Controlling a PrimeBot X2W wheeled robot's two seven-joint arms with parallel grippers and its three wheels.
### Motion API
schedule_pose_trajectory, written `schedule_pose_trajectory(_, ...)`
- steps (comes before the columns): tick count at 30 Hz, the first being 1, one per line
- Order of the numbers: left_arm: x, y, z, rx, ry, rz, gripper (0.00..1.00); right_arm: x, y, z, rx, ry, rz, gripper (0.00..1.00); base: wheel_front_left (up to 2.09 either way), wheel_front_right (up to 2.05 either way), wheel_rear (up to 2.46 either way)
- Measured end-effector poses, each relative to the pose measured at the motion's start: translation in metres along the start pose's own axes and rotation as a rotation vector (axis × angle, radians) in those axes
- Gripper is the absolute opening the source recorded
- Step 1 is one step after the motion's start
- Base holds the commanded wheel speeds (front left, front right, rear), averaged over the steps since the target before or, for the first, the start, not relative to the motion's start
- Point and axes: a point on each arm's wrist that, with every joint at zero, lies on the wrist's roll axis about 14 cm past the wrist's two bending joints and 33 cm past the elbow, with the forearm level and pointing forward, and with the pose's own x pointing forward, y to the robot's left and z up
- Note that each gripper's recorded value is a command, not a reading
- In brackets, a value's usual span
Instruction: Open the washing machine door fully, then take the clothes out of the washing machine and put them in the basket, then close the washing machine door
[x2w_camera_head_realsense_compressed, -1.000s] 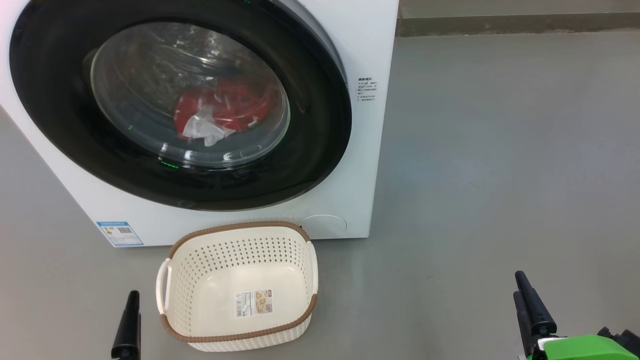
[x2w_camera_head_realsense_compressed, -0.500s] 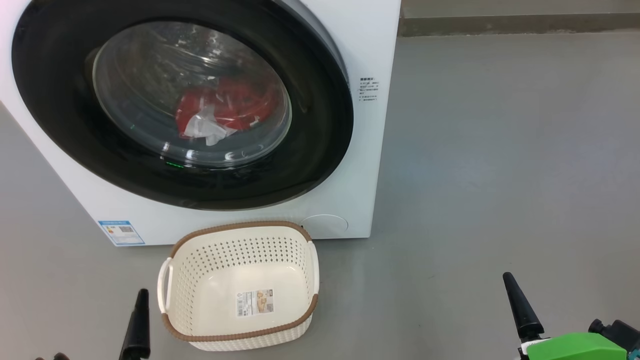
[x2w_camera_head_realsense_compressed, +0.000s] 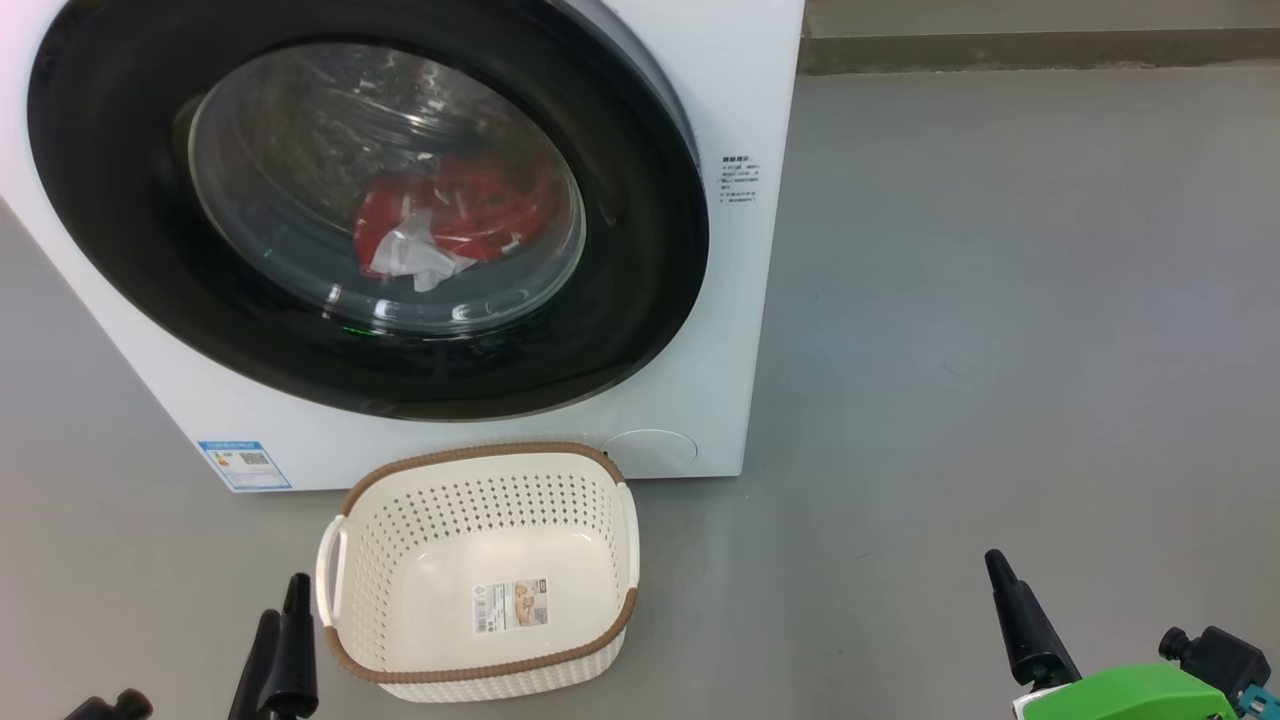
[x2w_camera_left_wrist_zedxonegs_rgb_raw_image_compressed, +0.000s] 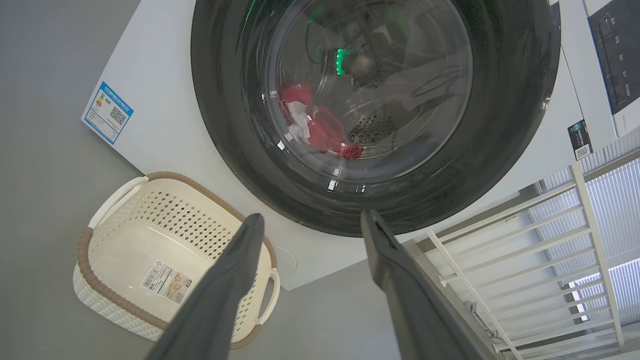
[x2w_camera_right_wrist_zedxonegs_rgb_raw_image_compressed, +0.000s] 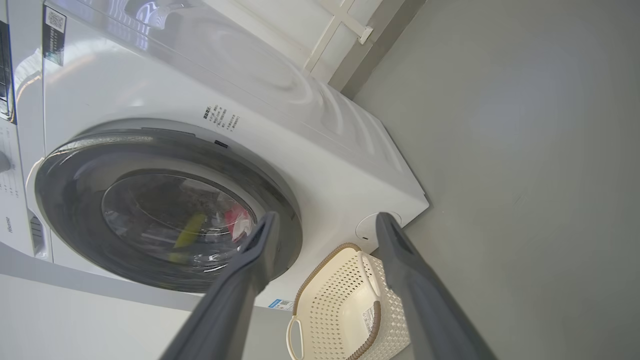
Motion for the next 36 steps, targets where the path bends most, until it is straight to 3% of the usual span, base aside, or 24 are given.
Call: schedule_pose_trajectory(36,-0.004,-0.016,-0.001,0.436,-0.023,-0.084,1.0,0.0,0.01,0.006,-0.409,-0.041,0.054,1.0,0.0,0.0,0.0)
